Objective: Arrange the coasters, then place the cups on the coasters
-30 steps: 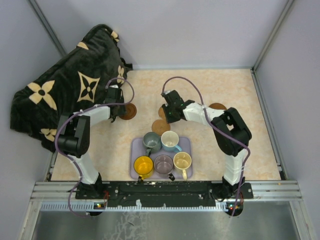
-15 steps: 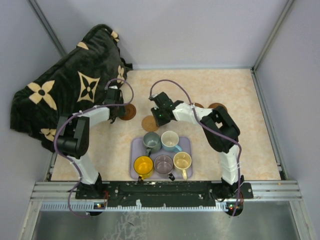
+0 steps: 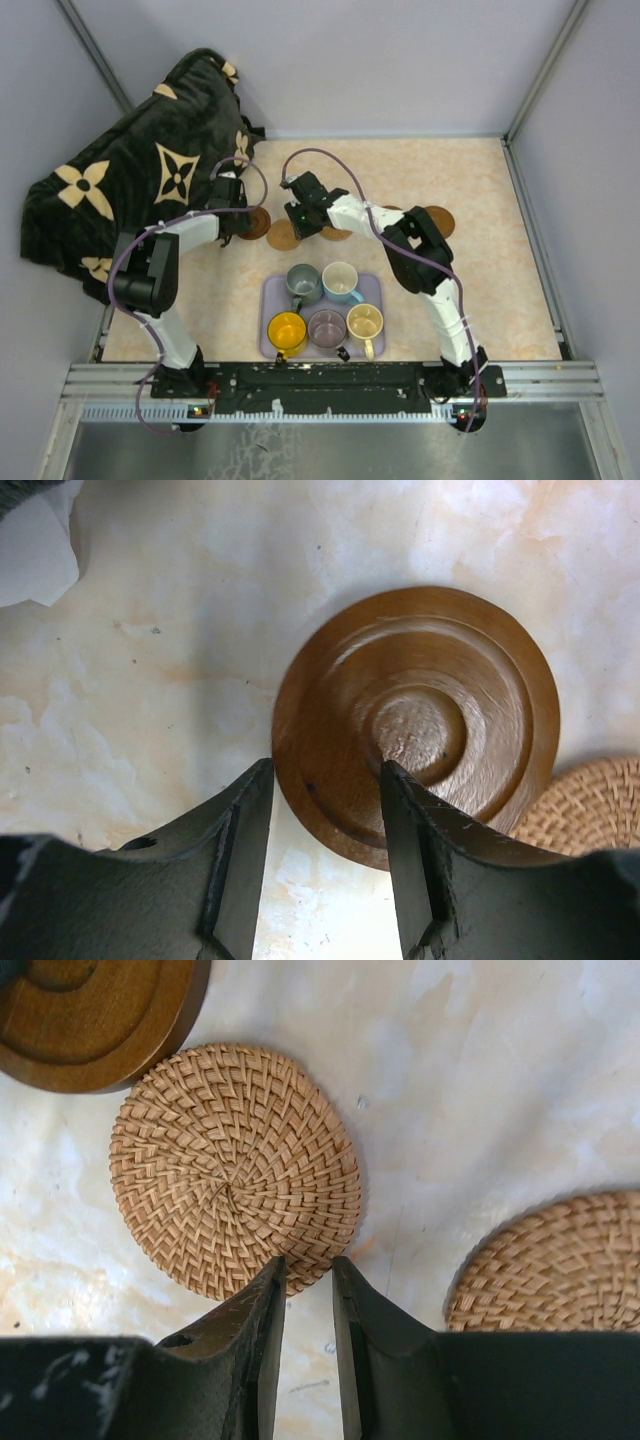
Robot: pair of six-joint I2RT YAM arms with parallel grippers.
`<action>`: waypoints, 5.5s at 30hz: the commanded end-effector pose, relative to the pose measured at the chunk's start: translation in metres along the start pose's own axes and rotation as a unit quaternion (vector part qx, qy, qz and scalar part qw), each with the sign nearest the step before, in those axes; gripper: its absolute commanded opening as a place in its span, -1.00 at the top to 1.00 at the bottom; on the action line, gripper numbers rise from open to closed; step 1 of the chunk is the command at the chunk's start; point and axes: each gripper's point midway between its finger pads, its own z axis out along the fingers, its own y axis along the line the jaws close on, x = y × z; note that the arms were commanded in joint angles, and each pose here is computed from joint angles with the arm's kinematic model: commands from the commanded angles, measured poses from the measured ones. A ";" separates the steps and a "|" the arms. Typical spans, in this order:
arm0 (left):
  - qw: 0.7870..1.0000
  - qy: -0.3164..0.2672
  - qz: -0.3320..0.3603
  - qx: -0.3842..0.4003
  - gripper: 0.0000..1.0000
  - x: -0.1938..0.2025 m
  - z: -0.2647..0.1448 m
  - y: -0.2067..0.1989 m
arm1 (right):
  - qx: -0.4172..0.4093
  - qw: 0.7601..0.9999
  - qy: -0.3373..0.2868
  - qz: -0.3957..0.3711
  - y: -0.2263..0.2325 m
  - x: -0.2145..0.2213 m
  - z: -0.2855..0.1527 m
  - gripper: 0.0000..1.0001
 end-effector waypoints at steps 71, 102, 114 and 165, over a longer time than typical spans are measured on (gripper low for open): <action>0.999 0.049 0.018 0.015 -0.11 0.019 0.010 -0.009 | 0.068 0.997 -0.017 -0.008 -0.049 -0.015 -0.021 0.36; 0.998 0.051 0.027 0.009 -0.10 0.006 0.030 -0.016 | 0.168 0.981 -0.078 0.056 -0.094 -0.003 -0.104 0.37; 1.000 0.012 0.018 0.011 -0.44 -0.027 0.010 -0.018 | 0.180 0.978 -0.065 0.079 -0.118 0.010 -0.092 0.37; 0.941 -0.026 0.177 0.288 0.43 0.015 -0.042 -0.191 | 0.147 0.982 -0.038 0.113 -0.145 0.025 -0.047 0.42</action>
